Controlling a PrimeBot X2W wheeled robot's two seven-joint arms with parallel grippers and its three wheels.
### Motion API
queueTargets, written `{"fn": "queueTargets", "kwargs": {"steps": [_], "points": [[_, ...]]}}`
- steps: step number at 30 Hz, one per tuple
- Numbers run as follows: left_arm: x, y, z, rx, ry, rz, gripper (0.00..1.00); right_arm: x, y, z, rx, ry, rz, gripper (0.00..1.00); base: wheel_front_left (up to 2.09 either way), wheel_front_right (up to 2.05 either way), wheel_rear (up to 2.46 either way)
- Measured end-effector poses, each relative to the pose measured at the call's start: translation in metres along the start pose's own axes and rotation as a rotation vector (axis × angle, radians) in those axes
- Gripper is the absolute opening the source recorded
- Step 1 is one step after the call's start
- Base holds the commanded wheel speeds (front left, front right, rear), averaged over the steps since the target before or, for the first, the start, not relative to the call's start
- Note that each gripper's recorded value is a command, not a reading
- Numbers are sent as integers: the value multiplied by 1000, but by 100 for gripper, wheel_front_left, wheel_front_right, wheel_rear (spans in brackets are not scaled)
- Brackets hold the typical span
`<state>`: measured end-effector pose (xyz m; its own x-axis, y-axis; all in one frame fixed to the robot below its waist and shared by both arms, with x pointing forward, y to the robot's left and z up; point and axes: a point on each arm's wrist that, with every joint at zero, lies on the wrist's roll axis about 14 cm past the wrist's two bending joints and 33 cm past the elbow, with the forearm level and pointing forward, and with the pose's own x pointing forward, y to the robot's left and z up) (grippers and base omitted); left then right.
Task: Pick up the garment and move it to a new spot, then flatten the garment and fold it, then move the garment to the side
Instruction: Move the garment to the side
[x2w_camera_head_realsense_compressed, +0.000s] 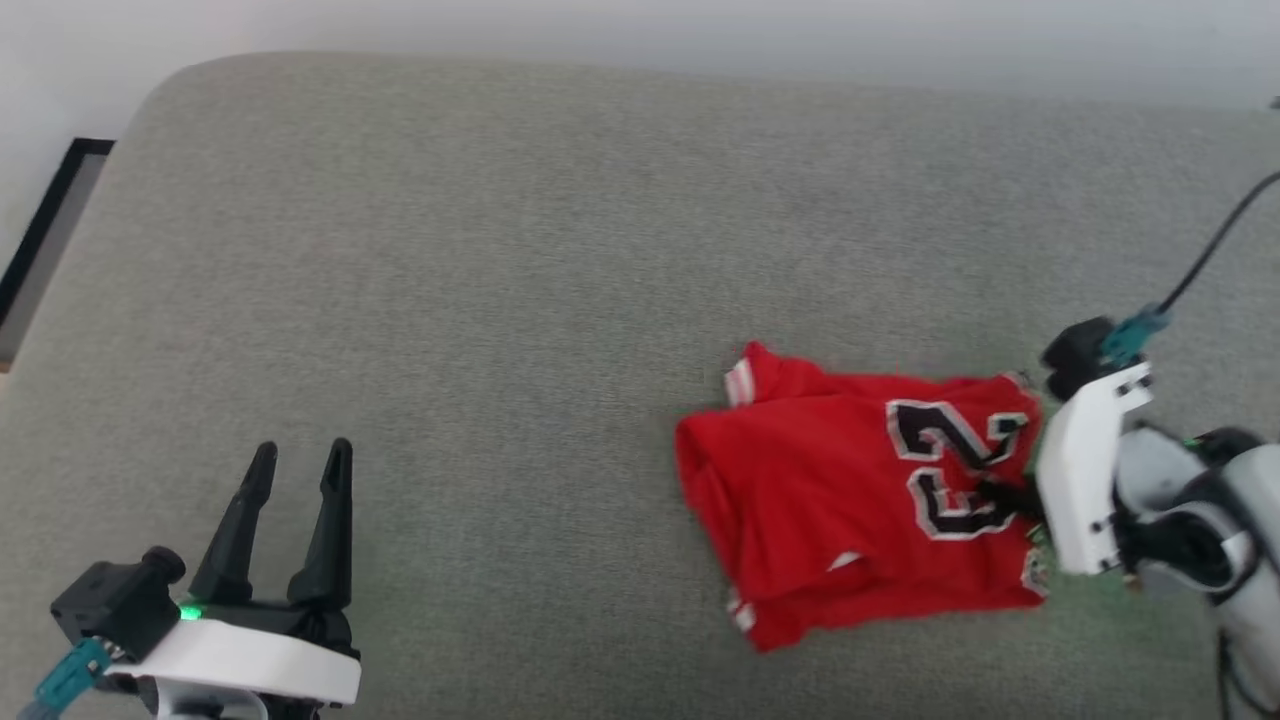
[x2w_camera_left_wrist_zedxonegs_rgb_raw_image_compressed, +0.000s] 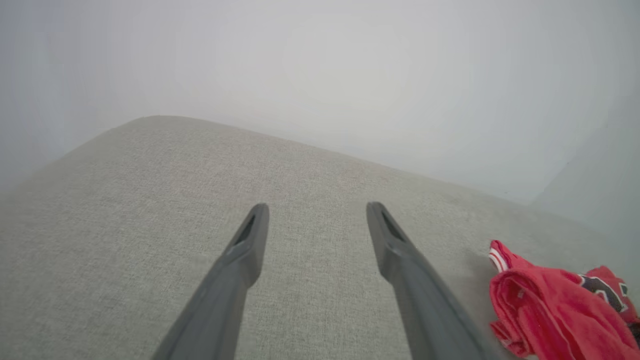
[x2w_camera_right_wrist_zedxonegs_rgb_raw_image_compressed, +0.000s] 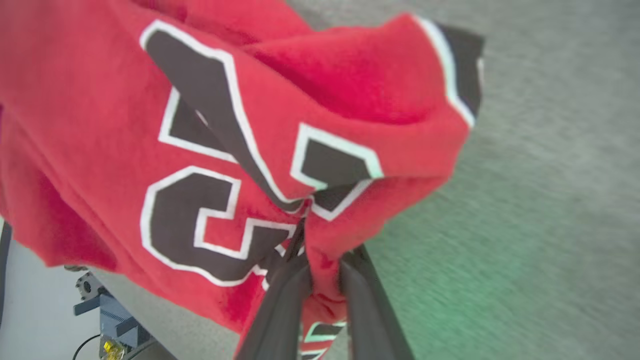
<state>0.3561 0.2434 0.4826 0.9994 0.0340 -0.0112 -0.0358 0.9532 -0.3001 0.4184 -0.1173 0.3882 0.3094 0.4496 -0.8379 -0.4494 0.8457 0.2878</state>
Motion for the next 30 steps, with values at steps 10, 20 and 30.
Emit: {"fn": "queueTargets", "kwargs": {"steps": [10,20,30], "points": [[39,-43,4,16,-22,-158,100,-57,-76,13,43,-130,-212,0,0,0,0],[78,-107,-8,11,-8,-368,100,-120,-144,12,118,-243,-423,0,0,0,0],[106,-174,-31,-11,25,-581,100,-175,-207,8,128,-306,-666,0,0,0,0]]}}
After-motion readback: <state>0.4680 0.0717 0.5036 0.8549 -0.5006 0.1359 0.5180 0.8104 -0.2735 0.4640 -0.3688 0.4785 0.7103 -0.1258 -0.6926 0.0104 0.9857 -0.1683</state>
